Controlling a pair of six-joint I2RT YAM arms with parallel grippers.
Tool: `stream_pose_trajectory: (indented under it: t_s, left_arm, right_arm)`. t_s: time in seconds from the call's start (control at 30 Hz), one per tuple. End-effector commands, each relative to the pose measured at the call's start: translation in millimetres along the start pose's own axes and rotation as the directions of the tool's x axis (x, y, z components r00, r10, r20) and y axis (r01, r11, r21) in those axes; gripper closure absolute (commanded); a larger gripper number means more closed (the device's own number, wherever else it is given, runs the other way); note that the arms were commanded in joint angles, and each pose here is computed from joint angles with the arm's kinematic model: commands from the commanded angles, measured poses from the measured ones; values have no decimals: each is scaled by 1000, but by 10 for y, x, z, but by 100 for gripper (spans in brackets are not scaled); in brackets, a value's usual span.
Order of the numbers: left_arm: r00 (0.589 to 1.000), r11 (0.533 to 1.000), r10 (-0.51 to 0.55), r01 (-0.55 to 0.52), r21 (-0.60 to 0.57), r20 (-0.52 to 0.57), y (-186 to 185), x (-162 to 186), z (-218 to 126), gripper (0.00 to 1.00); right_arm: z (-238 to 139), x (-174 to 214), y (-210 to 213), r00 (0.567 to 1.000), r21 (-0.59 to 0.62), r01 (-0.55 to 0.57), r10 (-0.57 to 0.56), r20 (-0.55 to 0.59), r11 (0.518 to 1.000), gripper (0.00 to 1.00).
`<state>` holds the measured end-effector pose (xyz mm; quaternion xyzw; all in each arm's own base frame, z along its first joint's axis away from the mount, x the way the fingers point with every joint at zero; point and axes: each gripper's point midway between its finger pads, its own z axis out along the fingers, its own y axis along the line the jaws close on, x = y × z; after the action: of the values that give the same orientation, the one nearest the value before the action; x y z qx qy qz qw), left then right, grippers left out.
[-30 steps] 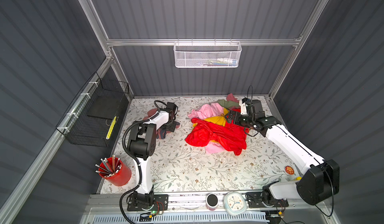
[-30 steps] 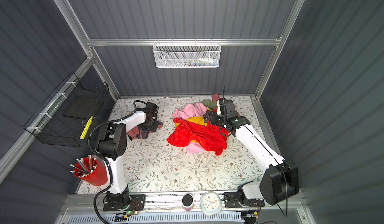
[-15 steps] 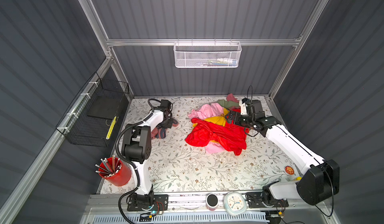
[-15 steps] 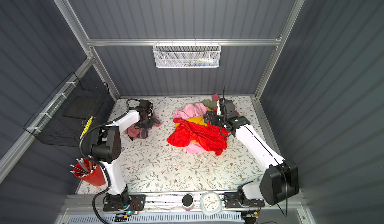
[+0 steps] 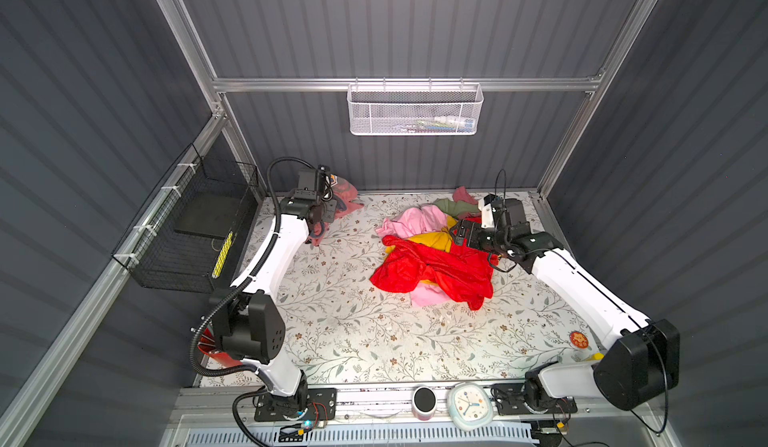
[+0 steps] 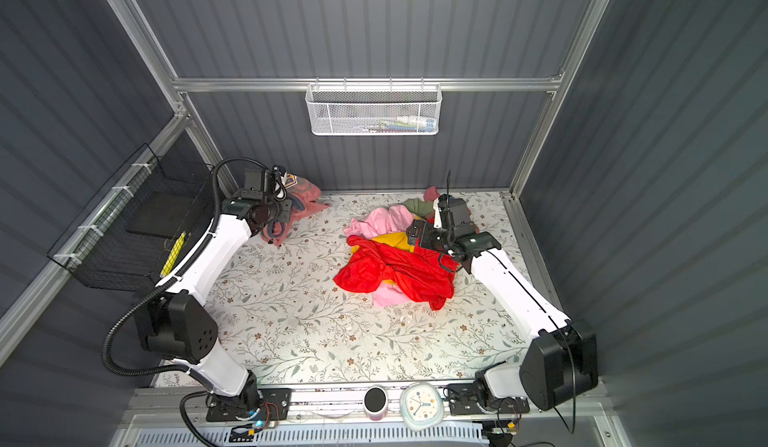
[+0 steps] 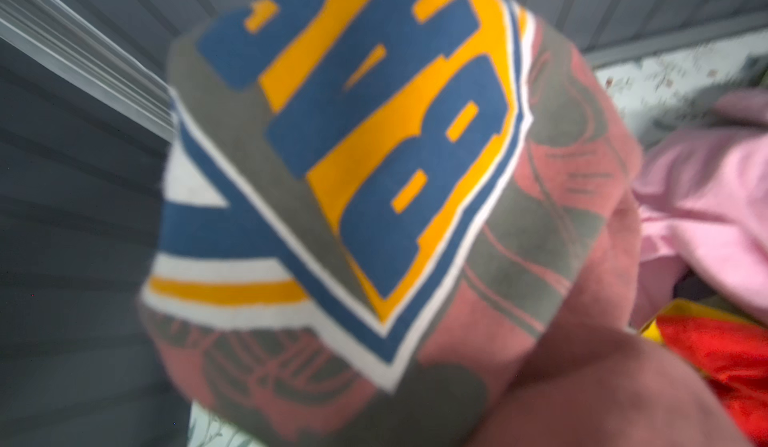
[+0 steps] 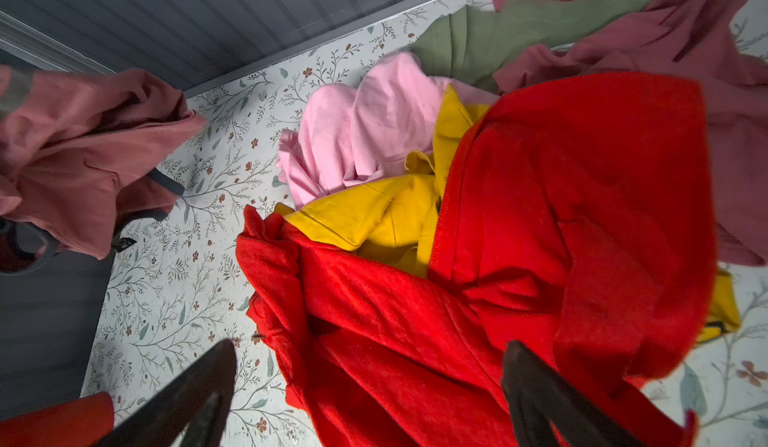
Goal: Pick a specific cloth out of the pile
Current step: 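Lower the sweatshirt onto the table with the left gripper and release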
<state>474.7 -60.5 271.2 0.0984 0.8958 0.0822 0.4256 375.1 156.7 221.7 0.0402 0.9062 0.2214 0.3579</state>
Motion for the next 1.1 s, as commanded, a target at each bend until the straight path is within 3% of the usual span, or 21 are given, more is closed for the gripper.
stream_pose_trajectory:
  t_s: [0.0, 0.13, 0.3, 0.53, 0.7, 1.07]
  left_arm:
    - [988, 999, -42, 46, -22, 147, 236, -450, -265, 100]
    - [982, 995, -92, 96, -12, 167, 371, -496, -156, 100]
    - [992, 997, -11, 21, -80, 128, 389, -285, 224, 100]
    - [986, 985, 128, -114, -126, 110, 244, 302, 801, 100]
    - [979, 975, 204, -202, -96, 12, 102, 735, 1185, 100]
    - [962, 966, 254, -257, -20, -102, -88, 1363, 1392, 100]
  right_arm:
    - [-40, -29, 66, 1000, -21, 11, -11, 16, 1000, 1]
    - [-31, -27, 74, 1000, -22, 13, -13, 15, 1000, 1]
    - [-44, -20, 68, 1000, -18, 16, -16, 16, 1000, 1]
    - [-41, 7, 25, 1000, -1, 25, -25, 16, 1000, 1]
    - [-35, 42, 9, 1000, 1, 24, -24, 9, 1000, 1]
    - [-70, 109, -63, 1000, 20, 16, -17, 16, 1000, 1]
